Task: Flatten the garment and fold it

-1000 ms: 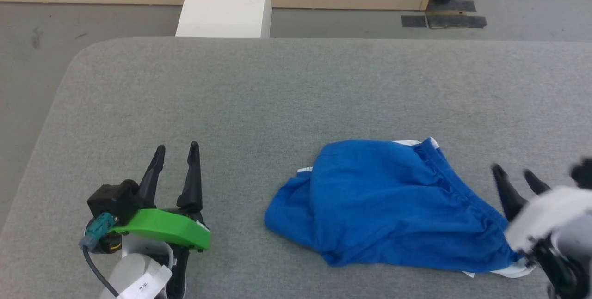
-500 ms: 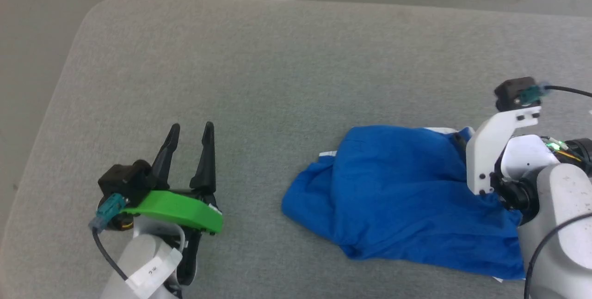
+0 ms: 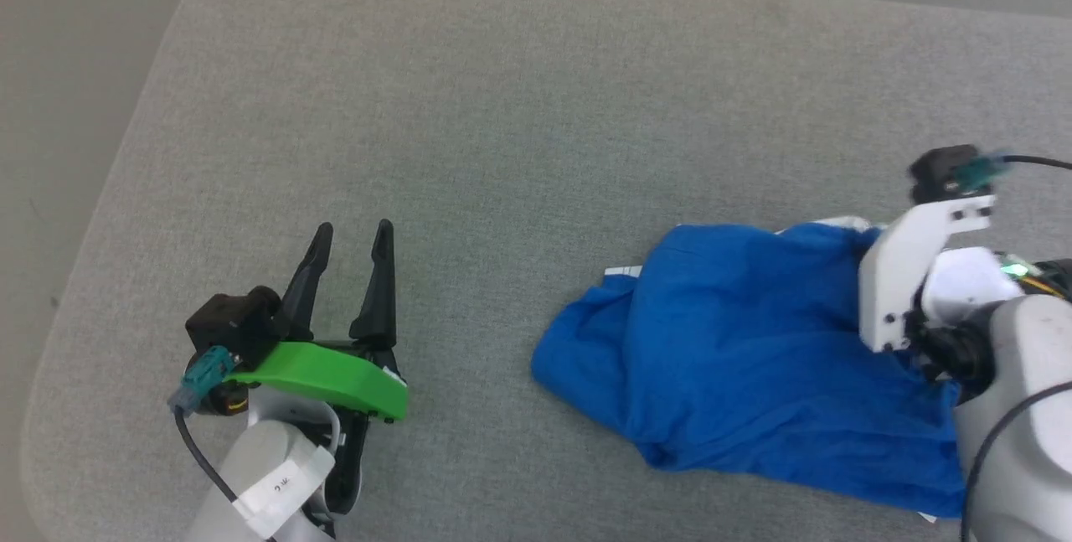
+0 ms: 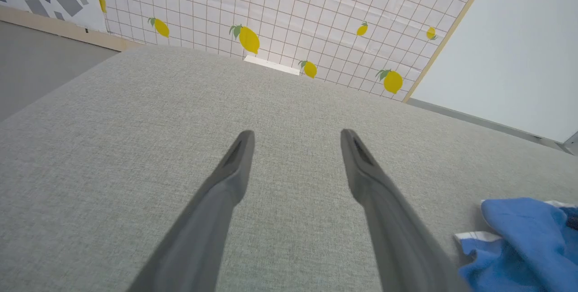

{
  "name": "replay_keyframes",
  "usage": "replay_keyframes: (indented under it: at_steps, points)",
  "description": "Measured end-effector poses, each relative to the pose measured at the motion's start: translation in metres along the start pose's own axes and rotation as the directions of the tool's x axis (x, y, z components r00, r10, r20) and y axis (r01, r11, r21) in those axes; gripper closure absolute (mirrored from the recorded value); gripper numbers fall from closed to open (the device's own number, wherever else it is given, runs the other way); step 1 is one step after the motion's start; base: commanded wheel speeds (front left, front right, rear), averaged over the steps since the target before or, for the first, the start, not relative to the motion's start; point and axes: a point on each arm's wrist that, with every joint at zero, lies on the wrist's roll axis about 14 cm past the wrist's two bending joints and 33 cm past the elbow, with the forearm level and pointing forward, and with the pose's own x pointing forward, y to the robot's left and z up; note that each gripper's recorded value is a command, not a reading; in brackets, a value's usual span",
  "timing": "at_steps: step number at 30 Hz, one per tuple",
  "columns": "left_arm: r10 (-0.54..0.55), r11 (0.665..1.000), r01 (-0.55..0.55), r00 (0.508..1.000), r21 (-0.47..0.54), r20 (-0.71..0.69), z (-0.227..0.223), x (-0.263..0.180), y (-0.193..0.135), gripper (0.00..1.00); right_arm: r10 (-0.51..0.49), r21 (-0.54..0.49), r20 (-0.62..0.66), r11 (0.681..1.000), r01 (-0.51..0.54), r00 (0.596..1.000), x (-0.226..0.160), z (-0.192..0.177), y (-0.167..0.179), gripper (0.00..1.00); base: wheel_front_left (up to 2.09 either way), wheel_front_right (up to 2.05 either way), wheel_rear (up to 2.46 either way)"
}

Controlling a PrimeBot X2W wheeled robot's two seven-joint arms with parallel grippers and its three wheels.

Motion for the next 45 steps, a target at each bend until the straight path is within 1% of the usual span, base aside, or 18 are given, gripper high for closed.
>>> replay_keyframes:
  at_steps: [2, 4, 6, 8, 10, 14, 15, 16, 19, 21, 24, 29, 32, 34, 37, 40, 43, 45]
  points:
    - [-0.008, 1.000, 0.008, 1.000, -0.002, 0.007, 0.002, 0.000, -0.003, 0.00, -0.011, 0.059, 0.079, 0.998, 0.006, 0.997, -0.009, 0.015, -0.009, 1.00, 0.00, 0.00, 0.00]
    - [-0.017, 1.000, 0.017, 1.000, -0.004, 0.015, 0.005, -0.001, -0.006, 0.00, -0.054, 0.126, 0.155, 0.991, 0.034, 0.987, -0.023, 0.027, -0.027, 1.00, 0.00, 0.00, 0.00]
    - [-0.024, 1.000, 0.025, 0.999, -0.005, 0.022, 0.007, -0.001, -0.009, 0.00, -0.098, 0.187, 0.184, 0.980, 0.063, 0.978, -0.035, 0.025, -0.045, 1.00, 0.00, 0.00, 0.00]
    - [-0.033, 0.999, 0.033, 0.999, -0.005, 0.027, 0.009, -0.001, -0.012, 0.00, -0.139, 0.241, 0.166, 0.966, 0.096, 0.976, -0.043, 0.010, -0.061, 1.00, 0.00, 0.00, 0.00]
    - [-0.044, 0.999, 0.044, 0.999, -0.006, 0.032, 0.011, -0.001, -0.016, 0.00, -0.175, 0.300, 0.115, 0.945, 0.133, 0.978, -0.050, -0.017, -0.075, 1.00, 0.00, 0.00, 0.00]
    - [-0.060, 0.998, 0.060, 0.998, -0.011, 0.035, 0.012, 0.000, -0.022, 0.00, -0.182, 0.364, 0.014, 0.917, 0.164, 0.983, -0.058, -0.063, -0.080, 1.00, 0.00, 0.00, 0.00]
    - [-0.063, 0.998, 0.064, 0.997, -0.014, 0.033, 0.012, 0.000, -0.023, 0.00, -0.174, 0.374, 0.007, 0.914, 0.159, 0.985, -0.059, -0.068, -0.078, 0.89, 0.00, 0.00, 0.00]
    - [-0.067, 0.998, 0.068, 0.997, -0.016, 0.029, 0.011, 0.000, -0.024, 0.00, -0.168, 0.385, 0.012, 0.911, 0.151, 0.986, -0.061, -0.069, -0.076, 0.00, 0.00, 0.00, 0.00]
    - [-0.077, 0.997, 0.077, 0.997, -0.017, 0.022, 0.010, 0.000, -0.027, 0.00, -0.196, 0.406, 0.108, 0.904, 0.136, 0.975, -0.071, -0.054, -0.081, 0.00, 0.00, 0.00, 0.00]
    - [-0.084, 0.996, 0.084, 0.996, -0.017, 0.023, 0.011, -0.001, -0.029, 0.00, -0.233, 0.426, 0.222, 0.897, 0.120, 0.947, -0.083, -0.034, -0.089, 0.00, 0.00, 0.00, 0.00]
    - [-0.090, 0.996, 0.091, 0.996, -0.022, 0.026, 0.014, -0.002, -0.032, 0.00, -0.259, 0.445, 0.331, 0.891, 0.092, 0.908, -0.098, -0.016, -0.093, 0.00, 0.00, 0.00, 0.00]
    - [-0.128, 0.990, 0.127, 0.992, -0.061, -0.019, 0.009, -0.002, -0.046, 0.00, -0.285, 0.467, 0.383, 0.880, 0.081, 0.879, -0.112, -0.020, -0.098, 0.00, 0.00, 0.00, 0.00]
    - [-0.200, 0.978, 0.193, 0.974, -0.073, -0.109, -0.004, 0.003, -0.069, 0.00, -0.304, 0.472, 0.399, 0.877, 0.090, 0.865, -0.120, -0.021, -0.102, 0.00, 0.00, 0.00, 0.00]
    - [-0.264, 0.964, 0.255, 0.948, -0.071, -0.179, -0.009, 0.012, -0.092, 0.00, -0.308, 0.471, 0.404, 0.877, 0.093, 0.861, -0.123, -0.021, -0.103, 0.00, 0.00, 0.00, 0.00]
    - [-0.324, 0.945, 0.322, 0.880, -0.064, -0.347, -0.026, 0.023, -0.122, 0.00, -0.311, 0.471, 0.402, 0.877, 0.097, 0.861, -0.125, -0.023, -0.104, 0.00, 0.00, 0.00, 0.00]
    - [-0.333, 0.923, 0.383, 0.773, -0.020, -0.541, -0.052, 0.024, -0.141, 0.00, -0.318, 0.477, 0.388, 0.872, 0.107, 0.865, -0.124, -0.029, -0.106, 0.00, 0.00, 0.00, 0.00]
    - [-0.295, 0.900, 0.435, 0.658, 0.030, -0.693, -0.076, 0.020, -0.150, 0.00, -0.332, 0.489, 0.373, 0.864, 0.121, 0.867, -0.123, -0.036, -0.110, 0.00, 0.00, 0.00, 0.00]
    - [-0.235, 0.885, 0.461, 0.574, 0.072, -0.785, -0.096, 0.012, -0.147, 0.00, -0.339, 0.498, 0.364, 0.858, 0.126, 0.868, -0.122, -0.041, -0.113, 0.00, 0.00, 0.00, 0.00]
